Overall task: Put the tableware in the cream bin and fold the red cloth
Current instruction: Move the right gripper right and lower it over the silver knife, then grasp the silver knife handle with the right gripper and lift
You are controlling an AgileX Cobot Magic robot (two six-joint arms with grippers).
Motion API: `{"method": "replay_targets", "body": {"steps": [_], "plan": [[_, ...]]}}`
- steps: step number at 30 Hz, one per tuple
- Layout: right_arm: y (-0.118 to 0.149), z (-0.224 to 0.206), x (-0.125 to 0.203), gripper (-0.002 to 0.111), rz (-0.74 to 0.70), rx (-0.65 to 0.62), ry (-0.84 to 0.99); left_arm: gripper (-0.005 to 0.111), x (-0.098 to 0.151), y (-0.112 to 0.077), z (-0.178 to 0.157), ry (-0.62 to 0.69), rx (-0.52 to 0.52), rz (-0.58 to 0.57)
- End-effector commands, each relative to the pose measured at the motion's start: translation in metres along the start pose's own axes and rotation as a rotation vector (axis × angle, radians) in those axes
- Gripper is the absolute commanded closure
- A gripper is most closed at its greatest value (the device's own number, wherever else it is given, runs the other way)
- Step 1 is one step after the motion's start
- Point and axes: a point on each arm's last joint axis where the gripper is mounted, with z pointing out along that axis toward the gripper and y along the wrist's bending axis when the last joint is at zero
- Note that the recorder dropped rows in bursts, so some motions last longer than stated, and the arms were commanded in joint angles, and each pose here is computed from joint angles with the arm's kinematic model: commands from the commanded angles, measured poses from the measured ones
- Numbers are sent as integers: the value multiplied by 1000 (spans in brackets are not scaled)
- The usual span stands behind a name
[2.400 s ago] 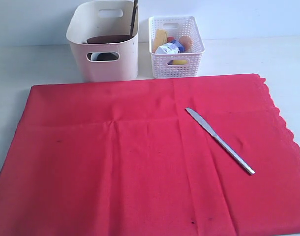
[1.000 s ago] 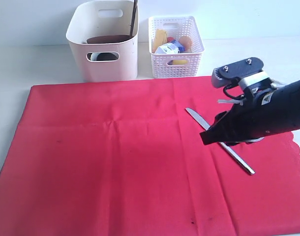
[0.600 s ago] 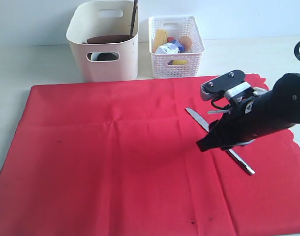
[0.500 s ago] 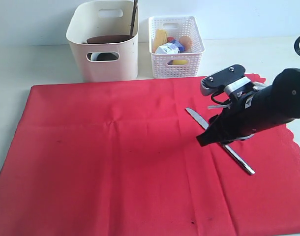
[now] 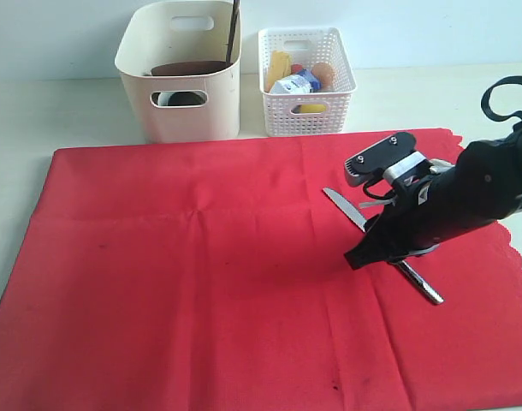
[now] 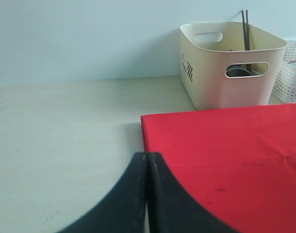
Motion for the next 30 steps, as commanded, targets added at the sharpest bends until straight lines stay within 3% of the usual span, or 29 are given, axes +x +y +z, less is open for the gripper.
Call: {"method": "replay_targets", "body": {"steps": [1,10,18,30], "plan": [[-2,7,0,78,-1,5,5,106,-1,0,-1,-9,1,-11],[-2,8,3,108,-1,-2,32,106,-1,0,-1,-9,1,-11],[-2,-8,-5,108,8,3,-18,106,-1,0,-1,-9,1,-11],[-4,-38,-42,108,64,-12,-122,106,-1,0,-1,-9,1,-11]]}}
